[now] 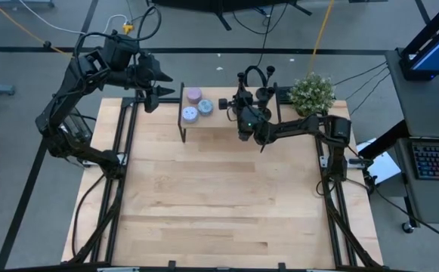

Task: Pick & Place candle stick holders
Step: Put the candle holder on the shelf

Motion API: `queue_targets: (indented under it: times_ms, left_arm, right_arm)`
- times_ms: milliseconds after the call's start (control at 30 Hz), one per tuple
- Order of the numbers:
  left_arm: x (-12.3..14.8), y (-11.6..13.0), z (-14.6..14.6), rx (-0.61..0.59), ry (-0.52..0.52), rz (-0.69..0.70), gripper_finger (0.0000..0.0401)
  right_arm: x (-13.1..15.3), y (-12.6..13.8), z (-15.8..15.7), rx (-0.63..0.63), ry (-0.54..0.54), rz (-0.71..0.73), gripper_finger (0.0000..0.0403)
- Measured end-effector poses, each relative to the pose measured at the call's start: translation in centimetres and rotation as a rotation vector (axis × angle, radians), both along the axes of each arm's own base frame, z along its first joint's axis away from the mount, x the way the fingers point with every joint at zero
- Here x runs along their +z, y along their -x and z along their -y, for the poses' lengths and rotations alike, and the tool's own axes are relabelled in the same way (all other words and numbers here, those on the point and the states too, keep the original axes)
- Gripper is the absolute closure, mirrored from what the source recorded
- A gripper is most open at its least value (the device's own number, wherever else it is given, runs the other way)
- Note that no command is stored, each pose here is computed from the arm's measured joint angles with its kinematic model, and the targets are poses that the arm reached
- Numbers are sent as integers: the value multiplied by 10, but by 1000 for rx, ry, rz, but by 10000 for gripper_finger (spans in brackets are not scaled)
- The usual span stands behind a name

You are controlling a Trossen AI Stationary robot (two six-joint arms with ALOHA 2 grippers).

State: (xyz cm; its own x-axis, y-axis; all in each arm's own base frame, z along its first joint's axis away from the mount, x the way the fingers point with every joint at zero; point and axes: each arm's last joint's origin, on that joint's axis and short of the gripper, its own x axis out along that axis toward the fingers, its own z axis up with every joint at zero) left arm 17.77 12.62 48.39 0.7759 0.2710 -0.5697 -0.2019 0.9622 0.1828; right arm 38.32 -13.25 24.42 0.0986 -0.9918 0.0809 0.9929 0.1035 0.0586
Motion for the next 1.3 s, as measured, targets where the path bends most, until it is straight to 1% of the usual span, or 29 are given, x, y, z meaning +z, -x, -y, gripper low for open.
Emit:
queue_targets:
  times_ms: [233, 433, 667, 800, 900, 1000, 1167, 1300]
  left_arm:
    - [0, 0, 0, -8, -12, -2, 217]
    - [0, 0, 0, -12, -14, -1, 217]
    - [0, 0, 0, -18, -19, -4, 217]
    - [0, 0, 0, -18, -18, -6, 217]
    - [0, 0, 0, -18, -14, -11, 217]
    - [0, 0, 0, -19, -14, -11, 217]
    - [0, 0, 0, -20, -14, -11, 217]
    - [0, 0, 0, -20, -14, -10, 217]
  right_arm:
    - [1, 3, 8, -28, -1, 6, 395]
    - [1, 3, 8, -19, 0, 21, 395]
    - [-3, -1, 8, 110, -8, 39, 394]
    - [-3, -1, 8, 115, -15, 67, 392]
    - [-4, -1, 8, 115, -20, 64, 380]
    - [-6, -2, 8, 117, -22, 60, 359]
    - [-5, -3, 4, 127, -26, 92, 321]
    - [-5, -5, -2, 142, -22, 78, 299]
